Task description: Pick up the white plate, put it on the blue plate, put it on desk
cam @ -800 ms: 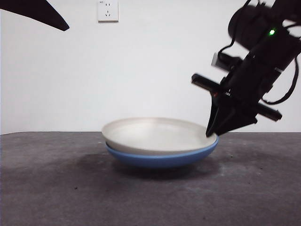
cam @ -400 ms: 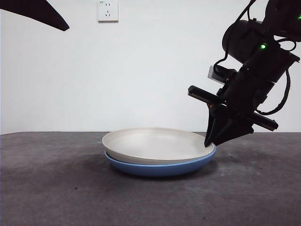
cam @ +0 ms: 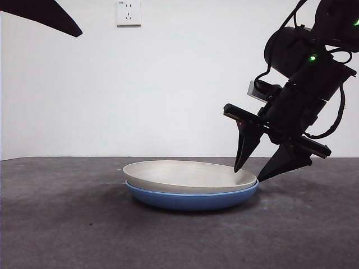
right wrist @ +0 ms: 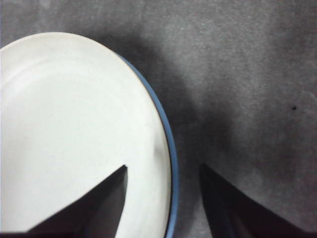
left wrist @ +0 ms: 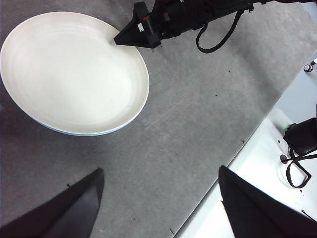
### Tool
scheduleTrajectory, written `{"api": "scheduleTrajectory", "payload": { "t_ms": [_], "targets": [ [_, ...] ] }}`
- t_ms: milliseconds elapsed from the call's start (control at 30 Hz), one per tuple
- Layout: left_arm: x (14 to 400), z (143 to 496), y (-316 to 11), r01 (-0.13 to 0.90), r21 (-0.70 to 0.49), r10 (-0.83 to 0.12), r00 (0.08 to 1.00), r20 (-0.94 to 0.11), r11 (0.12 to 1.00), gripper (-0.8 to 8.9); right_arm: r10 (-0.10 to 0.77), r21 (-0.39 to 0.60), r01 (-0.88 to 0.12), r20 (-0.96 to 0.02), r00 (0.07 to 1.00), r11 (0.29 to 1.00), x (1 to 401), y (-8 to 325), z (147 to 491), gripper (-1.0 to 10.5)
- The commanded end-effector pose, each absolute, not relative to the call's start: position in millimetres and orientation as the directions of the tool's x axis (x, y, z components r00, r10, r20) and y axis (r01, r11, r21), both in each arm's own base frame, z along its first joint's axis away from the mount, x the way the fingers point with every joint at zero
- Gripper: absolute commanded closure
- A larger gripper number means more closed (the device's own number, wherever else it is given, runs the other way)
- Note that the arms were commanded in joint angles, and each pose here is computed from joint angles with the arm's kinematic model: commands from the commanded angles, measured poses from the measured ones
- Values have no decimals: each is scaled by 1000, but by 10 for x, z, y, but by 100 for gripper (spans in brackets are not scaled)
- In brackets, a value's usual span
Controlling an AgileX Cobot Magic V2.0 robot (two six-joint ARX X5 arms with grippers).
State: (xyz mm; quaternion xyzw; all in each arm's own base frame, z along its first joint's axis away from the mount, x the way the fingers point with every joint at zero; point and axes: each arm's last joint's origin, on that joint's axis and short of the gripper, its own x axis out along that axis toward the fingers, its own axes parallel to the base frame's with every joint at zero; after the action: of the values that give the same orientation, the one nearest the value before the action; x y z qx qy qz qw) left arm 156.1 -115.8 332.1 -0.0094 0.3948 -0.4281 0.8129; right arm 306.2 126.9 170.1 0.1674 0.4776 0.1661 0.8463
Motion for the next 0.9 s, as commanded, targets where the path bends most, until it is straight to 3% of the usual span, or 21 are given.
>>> {"api": "scheduleTrajectory", "payload": {
  "t_ms": [33,500,733,900],
  "targets": [
    [1560,3344,-1179,700,-355,-714,314,-626,620,442,452,456,-125,-734,506,881,3087,1301,1789,696],
    [1552,3334,-1173,695,-358,-708,306,-636,623,442,505,416,-293,-624,596,861,2584,1105,2657,690],
    [1552,3334,-1174,696,-358,-708,306,-636,623,442,608,424,-437,-589,532,793,2079,944,3027,690],
    [1552,3334,-1174,695,-359,-708,306,-636,623,442,637,427,-487,-629,445,762,1734,855,3110,690]
  ]
}}
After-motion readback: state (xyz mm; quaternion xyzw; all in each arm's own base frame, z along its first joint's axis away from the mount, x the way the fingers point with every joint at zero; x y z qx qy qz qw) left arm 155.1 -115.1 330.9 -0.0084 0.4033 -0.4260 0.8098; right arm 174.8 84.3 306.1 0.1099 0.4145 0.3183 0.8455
